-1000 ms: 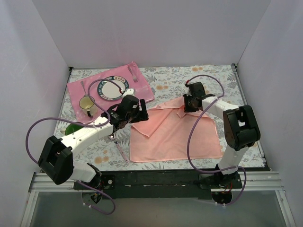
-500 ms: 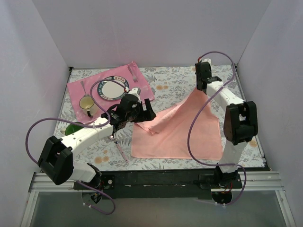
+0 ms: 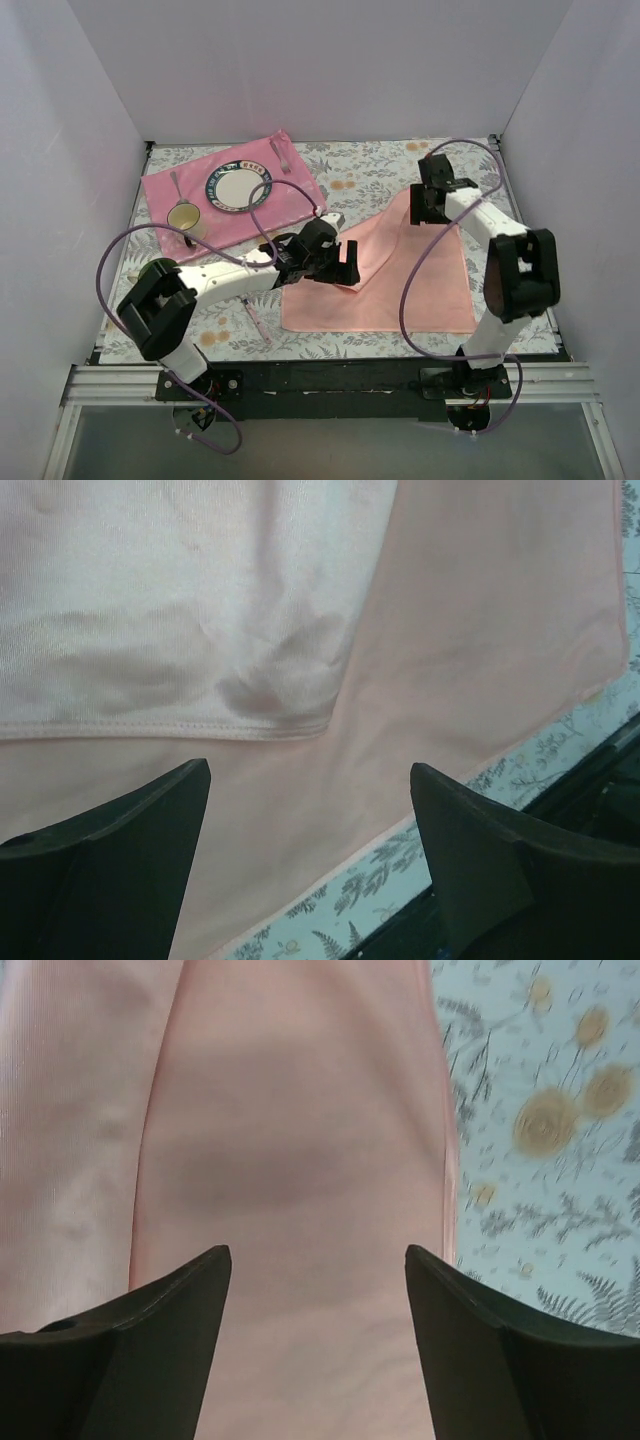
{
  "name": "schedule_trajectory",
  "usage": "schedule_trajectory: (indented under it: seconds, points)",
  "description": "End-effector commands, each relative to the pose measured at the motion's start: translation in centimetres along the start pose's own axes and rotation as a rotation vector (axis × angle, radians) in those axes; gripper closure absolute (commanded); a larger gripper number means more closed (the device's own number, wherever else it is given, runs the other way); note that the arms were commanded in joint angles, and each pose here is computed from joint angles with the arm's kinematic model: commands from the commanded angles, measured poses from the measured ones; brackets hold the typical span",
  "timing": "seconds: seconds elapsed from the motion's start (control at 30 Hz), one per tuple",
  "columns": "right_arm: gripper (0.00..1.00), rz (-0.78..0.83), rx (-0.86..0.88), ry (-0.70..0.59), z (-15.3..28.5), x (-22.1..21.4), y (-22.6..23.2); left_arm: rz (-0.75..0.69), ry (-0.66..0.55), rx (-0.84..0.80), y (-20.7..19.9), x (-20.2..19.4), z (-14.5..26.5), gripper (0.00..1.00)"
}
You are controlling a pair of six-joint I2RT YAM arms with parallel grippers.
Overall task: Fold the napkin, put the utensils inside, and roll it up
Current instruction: Flatten the napkin out
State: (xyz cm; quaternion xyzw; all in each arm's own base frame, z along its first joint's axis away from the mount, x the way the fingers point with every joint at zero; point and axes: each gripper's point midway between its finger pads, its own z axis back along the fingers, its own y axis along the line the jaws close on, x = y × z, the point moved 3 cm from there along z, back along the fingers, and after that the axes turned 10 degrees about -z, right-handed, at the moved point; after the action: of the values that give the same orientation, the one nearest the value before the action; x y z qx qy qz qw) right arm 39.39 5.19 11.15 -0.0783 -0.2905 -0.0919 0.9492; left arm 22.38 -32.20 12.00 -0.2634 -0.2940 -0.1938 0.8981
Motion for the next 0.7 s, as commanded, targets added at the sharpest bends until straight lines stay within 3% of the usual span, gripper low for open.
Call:
schedule_trajectory:
  seconds: [0.0,0.1,0.23,0.27,0.33,0.5,0.63,0.67]
  points:
    - [0.23,-0.154,0.177,-0.005,4.1,-3.3,0.5,-0.146,-0.039,0.073,-0.9,1.7,-2.0,0.21]
    - [0.30,-0.249,0.226,0.049,5.0,-7.2,0.1,-0.191,-0.029,0.144,-0.3,1.8,-3.9,0.23]
    - [0.60,-0.365,0.270,0.009,5.6,-9.2,-0.6,-0.225,-0.007,0.157,-0.3,2.1,-5.9,0.23]
    - [0.63,-0.401,0.263,0.016,5.2,-10.0,-0.8,-0.230,0.019,0.163,-0.1,1.5,-6.8,0.24]
    - [0.76,-0.436,0.260,0.008,5.2,-10.1,-1.3,-0.223,0.027,0.166,-0.3,1.7,-7.3,0.30]
    - [0.98,-0.527,0.198,0.026,4.2,-10.9,-2.3,-0.212,0.015,0.231,0.5,2.2,-8.1,0.46]
    - [0.99,-0.564,0.180,0.079,2.9,-12.5,-2.5,-0.243,0.010,0.272,0.9,3.0,-8.3,0.65]
    - [0.99,-0.576,0.183,0.095,2.7,-12.9,-2.5,-0.245,-0.002,0.279,0.7,3.6,-8.3,0.75]
